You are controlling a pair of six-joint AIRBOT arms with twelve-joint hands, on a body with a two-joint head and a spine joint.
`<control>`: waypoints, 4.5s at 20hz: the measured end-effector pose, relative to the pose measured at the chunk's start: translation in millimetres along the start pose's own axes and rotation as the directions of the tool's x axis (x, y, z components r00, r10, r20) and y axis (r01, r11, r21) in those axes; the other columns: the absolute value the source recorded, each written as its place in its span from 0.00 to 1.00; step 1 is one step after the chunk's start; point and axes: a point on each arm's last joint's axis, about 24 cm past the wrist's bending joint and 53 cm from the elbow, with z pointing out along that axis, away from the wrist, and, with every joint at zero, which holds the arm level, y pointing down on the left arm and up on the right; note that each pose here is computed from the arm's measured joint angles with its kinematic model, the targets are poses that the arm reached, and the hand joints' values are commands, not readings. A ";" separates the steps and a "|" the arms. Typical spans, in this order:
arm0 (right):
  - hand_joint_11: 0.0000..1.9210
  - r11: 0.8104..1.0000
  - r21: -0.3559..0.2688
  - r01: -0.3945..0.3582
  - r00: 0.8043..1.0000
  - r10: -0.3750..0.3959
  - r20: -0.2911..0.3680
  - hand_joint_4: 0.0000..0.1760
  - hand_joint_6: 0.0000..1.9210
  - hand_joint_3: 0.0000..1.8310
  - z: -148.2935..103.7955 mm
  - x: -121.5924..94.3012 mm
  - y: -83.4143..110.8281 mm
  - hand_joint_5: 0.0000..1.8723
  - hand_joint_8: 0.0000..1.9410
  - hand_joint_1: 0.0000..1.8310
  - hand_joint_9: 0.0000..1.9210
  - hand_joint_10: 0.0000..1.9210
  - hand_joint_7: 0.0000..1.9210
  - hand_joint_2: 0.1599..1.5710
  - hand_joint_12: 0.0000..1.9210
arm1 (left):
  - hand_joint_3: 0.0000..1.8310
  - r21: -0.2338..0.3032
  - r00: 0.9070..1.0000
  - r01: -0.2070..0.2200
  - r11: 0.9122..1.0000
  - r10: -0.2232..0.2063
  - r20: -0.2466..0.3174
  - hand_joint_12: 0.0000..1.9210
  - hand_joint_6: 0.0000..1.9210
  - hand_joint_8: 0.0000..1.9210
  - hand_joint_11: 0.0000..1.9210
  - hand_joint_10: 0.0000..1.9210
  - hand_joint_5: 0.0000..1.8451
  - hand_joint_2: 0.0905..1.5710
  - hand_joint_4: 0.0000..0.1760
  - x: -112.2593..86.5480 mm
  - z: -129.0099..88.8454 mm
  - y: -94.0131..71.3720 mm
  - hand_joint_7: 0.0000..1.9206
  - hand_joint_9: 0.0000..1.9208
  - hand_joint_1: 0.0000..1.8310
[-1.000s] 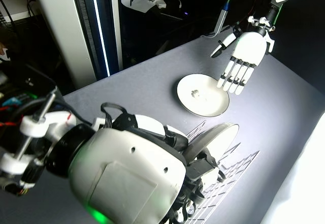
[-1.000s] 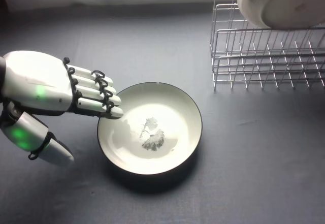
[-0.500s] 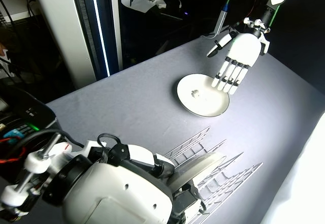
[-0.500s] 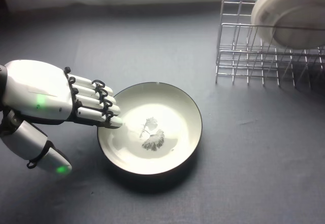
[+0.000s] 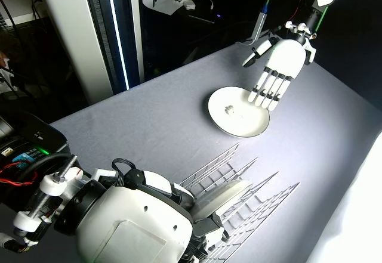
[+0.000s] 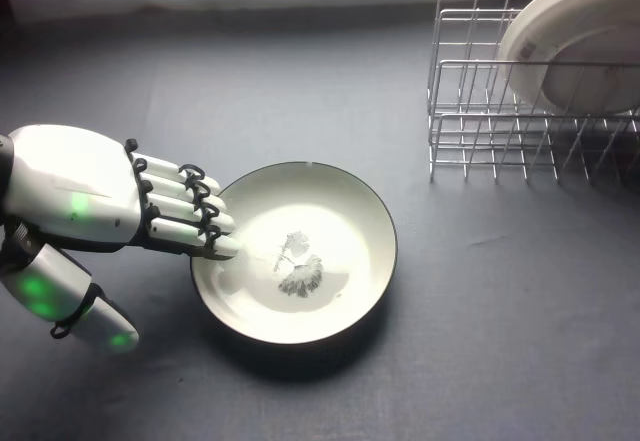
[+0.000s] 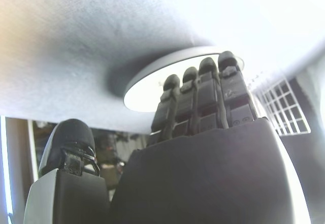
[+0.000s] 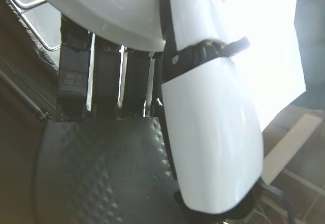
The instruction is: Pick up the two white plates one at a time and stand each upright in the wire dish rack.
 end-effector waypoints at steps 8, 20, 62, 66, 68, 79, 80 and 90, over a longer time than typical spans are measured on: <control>0.07 0.994 -0.094 -0.063 0.998 0.061 -0.032 0.00 0.00 0.00 2.7 21.2 40.2 0.33 0.00 0.63 0.34 0.00 0.35 0.65 0.65 | 0.00 -0.005 1.000 0.004 1.000 -0.004 -0.003 0.00 0.00 0.00 0.00 0.00 0.00 0.74 0.00 2.5 0.2 1.5 0.00 0.00 0.00; 0.00 0.893 -0.356 0.274 0.885 -0.379 -0.270 0.00 0.00 0.00 -21.8 128.6 93.5 0.00 0.00 0.59 0.00 0.00 0.00 0.50 0.00 | 0.00 -0.003 0.999 0.028 1.000 -0.028 -0.030 0.00 0.00 0.00 0.00 0.00 0.00 0.74 0.00 17.8 1.8 2.2 0.00 0.00 0.00; 0.00 0.669 -0.596 0.445 0.393 -0.743 -0.541 0.00 0.00 0.00 -33.7 389.7 9.0 0.00 0.00 0.90 0.00 0.00 0.00 0.71 0.19 | 0.00 -0.023 0.996 0.056 0.998 -0.057 -0.066 0.00 0.00 0.00 0.00 0.00 0.00 0.73 0.00 40.8 5.8 8.6 0.00 0.00 0.00; 0.00 0.674 -0.586 0.450 0.386 -0.739 -0.553 0.00 0.00 0.00 -29.6 401.0 1.9 0.00 0.00 0.92 0.00 0.00 0.00 0.71 0.16 | 0.00 -0.021 0.996 0.055 0.998 -0.056 -0.067 0.00 0.00 0.00 0.00 0.00 0.00 0.73 0.00 40.9 6.6 7.8 0.00 0.00 0.00; 0.00 0.673 -0.580 0.458 0.382 -0.739 -0.555 0.00 0.00 0.00 -27.5 401.6 -2.9 0.00 0.00 0.92 0.00 0.00 0.00 0.71 0.20 | 0.00 -0.020 0.996 0.055 0.998 -0.056 -0.066 0.00 0.00 0.00 0.00 0.00 0.00 0.73 0.00 40.7 6.6 7.6 0.00 0.00 0.00; 0.00 0.668 -0.563 0.487 0.392 -0.743 -0.542 0.00 0.00 0.00 -11.0 389.8 -10.5 0.00 0.00 0.91 0.00 0.00 0.00 0.71 0.21 | 0.00 -0.016 0.996 0.057 0.998 -0.058 -0.066 0.00 0.00 0.00 0.00 0.00 0.00 0.73 0.00 40.6 6.7 6.6 0.00 0.00 0.00; 0.00 0.668 -0.563 0.488 0.392 -0.743 -0.542 0.00 0.00 0.00 -10.9 389.7 -10.6 0.00 0.00 0.91 0.00 0.00 0.00 0.71 0.23 | 0.00 -0.016 0.996 0.057 0.998 -0.058 -0.066 0.00 0.00 0.00 0.00 0.00 0.00 0.73 0.00 40.6 6.7 6.6 0.00 0.00 0.00; 0.27 0.660 -0.585 0.471 0.395 -0.751 -0.529 0.00 0.04 0.00 -9.6 396.4 -1.6 0.40 0.02 1.00 0.38 0.06 0.39 0.71 0.88 | 0.00 -0.016 0.996 0.053 0.998 -0.054 -0.065 0.00 0.00 0.00 0.00 0.00 0.01 0.74 0.00 40.2 7.8 6.8 0.00 0.00 0.00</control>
